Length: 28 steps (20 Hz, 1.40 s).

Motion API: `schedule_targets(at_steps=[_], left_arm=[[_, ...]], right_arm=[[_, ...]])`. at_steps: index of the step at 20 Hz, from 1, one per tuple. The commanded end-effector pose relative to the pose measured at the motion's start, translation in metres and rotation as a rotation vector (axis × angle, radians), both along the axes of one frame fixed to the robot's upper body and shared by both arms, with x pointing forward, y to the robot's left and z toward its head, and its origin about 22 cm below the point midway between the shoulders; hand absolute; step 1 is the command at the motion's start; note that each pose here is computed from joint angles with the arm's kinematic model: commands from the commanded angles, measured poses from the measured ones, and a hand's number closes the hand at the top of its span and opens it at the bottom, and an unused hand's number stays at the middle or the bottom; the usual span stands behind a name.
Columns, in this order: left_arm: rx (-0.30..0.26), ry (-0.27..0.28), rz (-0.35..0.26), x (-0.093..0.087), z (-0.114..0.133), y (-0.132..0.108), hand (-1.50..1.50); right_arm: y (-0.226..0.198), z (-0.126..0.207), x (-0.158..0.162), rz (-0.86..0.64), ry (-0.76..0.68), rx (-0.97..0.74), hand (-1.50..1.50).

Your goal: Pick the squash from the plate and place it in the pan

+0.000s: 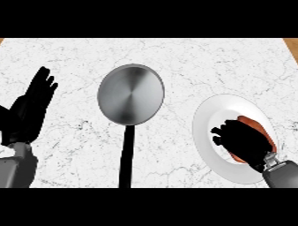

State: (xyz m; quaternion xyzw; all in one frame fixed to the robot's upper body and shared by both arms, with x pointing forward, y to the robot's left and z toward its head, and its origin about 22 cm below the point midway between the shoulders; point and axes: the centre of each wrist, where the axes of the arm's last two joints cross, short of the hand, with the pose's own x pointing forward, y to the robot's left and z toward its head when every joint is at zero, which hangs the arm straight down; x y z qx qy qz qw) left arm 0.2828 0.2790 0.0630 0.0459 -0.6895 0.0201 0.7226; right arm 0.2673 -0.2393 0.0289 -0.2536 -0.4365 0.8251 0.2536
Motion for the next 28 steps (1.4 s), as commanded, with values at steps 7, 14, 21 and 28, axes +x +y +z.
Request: schedule_targets(at_steps=[7,14,21,28], left_arm=[[-0.004,0.006,0.000,-0.004,-0.011,-0.002,0.00],[0.004,0.009,-0.015,-0.004,0.000,-0.010,0.00],[-0.008,0.011,-0.035,0.000,-0.001,-0.018,0.00],[0.000,0.013,-0.097,0.006,0.002,-0.027,0.00]], right_arm=[[-0.010,-0.015,-0.014,0.048,0.051,0.071,1.50],[0.111,-0.010,-0.009,-0.309,0.076,0.290,1.50],[0.134,0.041,0.000,-0.485,-0.229,0.364,1.50],[0.182,0.109,-0.005,-0.593,-0.603,0.468,1.50]])
